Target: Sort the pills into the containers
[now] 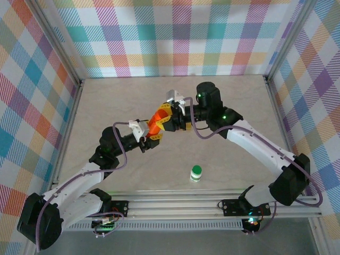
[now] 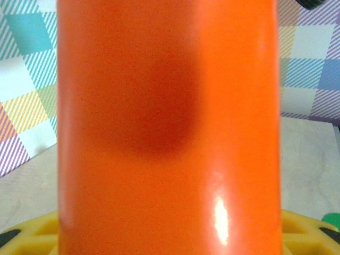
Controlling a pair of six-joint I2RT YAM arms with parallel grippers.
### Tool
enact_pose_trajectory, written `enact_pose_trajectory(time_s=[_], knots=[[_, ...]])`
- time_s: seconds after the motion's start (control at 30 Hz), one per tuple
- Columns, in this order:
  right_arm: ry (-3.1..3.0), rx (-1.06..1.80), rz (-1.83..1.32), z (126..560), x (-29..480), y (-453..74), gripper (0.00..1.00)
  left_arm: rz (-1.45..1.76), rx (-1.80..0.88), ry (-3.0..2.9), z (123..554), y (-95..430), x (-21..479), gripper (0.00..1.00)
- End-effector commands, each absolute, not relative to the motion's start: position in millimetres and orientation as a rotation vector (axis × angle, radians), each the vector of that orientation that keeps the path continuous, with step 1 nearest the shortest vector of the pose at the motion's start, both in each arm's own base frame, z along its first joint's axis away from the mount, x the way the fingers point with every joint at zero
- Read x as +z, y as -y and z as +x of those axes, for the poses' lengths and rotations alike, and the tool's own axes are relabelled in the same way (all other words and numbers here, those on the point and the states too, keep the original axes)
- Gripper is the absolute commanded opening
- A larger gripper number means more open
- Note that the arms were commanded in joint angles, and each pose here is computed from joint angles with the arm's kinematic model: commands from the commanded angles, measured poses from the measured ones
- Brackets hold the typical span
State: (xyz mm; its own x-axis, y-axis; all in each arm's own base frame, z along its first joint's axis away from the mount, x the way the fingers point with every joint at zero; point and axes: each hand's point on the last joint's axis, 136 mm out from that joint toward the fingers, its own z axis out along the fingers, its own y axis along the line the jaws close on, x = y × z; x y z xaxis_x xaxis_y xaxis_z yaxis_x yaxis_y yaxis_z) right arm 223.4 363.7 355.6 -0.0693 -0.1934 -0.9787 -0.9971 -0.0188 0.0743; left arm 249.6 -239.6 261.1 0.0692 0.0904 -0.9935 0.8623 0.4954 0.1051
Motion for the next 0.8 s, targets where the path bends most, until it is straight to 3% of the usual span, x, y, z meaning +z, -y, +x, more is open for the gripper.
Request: enact_pose_trajectory(time_s=[0.0, 0.43, 0.77], knots=[[-1.471, 1.197, -1.444, 210.2, 325.0, -365.4, 0.35, 0.961, -0.743, -1.231, 224.5, 244.5, 291.4, 0.0], [-1.606, 0.963, -1.337, 236.6, 318.4, -349.9, 0.36, 0.964, -0.725, -1.204, 212.2, 239.8, 296.9, 0.0], [-1.541, 1.185, -1.538, 198.0, 307.1, -354.5, 0.4, 1.011, -0.77, -1.165, 204.0, 248.8, 306.1, 0.0]])
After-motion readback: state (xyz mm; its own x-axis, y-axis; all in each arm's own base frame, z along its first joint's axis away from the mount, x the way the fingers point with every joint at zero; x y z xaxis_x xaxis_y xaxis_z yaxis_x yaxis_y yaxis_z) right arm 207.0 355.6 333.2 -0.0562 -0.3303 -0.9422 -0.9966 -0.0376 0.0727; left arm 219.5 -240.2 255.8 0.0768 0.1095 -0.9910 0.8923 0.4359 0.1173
